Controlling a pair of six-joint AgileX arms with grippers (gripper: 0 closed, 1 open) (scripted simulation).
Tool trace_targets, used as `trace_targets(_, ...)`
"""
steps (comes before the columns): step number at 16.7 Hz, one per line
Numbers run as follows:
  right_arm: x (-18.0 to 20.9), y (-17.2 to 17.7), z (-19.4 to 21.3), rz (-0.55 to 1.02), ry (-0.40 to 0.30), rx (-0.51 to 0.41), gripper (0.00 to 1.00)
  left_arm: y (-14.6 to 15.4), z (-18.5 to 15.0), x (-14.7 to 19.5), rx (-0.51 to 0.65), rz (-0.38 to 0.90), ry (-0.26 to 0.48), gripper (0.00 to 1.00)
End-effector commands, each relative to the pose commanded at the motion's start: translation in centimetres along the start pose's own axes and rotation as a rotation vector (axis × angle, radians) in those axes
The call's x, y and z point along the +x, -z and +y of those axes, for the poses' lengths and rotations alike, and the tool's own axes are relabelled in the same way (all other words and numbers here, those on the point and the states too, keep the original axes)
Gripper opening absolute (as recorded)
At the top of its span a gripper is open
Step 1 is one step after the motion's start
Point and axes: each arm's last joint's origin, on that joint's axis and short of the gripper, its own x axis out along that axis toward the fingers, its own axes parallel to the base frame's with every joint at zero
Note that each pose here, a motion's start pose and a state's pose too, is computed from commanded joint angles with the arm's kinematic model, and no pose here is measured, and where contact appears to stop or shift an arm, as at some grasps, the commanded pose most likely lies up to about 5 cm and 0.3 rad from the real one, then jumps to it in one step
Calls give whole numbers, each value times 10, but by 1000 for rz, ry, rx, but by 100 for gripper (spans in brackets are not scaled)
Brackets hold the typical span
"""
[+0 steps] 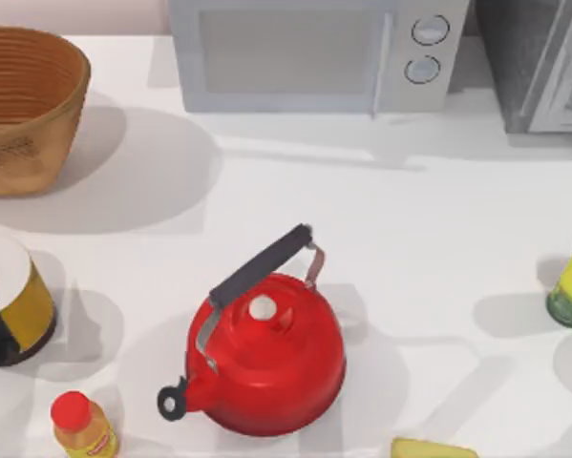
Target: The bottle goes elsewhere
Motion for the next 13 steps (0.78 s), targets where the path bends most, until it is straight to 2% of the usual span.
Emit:
trace_targets(8, 0, 0, 0, 0, 0, 0, 98, 0, 0, 0, 0, 0, 0, 100)
trace_targets(13, 0, 0, 0, 0, 0, 0, 100, 0, 0, 0, 0, 0, 0, 100)
